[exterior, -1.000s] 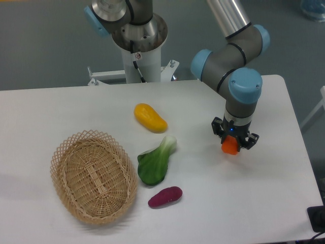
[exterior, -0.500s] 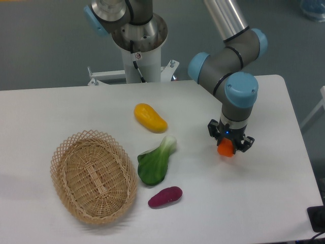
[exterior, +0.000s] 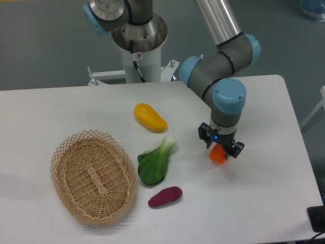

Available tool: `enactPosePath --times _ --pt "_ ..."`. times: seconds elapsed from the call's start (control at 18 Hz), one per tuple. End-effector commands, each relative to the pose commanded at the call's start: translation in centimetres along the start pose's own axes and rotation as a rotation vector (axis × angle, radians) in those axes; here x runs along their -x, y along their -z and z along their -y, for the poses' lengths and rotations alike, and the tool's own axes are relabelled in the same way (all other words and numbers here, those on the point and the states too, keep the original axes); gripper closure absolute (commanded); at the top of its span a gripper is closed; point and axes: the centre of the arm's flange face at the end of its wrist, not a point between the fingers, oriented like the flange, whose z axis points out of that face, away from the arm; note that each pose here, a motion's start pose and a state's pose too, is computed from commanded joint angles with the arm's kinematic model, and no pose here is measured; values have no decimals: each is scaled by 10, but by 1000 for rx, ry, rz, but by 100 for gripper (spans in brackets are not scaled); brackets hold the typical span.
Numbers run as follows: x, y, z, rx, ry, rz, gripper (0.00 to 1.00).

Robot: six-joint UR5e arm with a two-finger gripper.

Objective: Place the orange on the table
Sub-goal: 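Carry the held orange with the gripper toward the bok choy, lowering it, then open the gripper to release the orange onto the table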

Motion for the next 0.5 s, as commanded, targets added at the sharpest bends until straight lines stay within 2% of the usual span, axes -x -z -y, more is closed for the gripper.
enactPosePath --times 0.22,0.5 --pt "11 20 -6 -10 7 33 0" --pt "43 37 -53 -19 70 66 0"
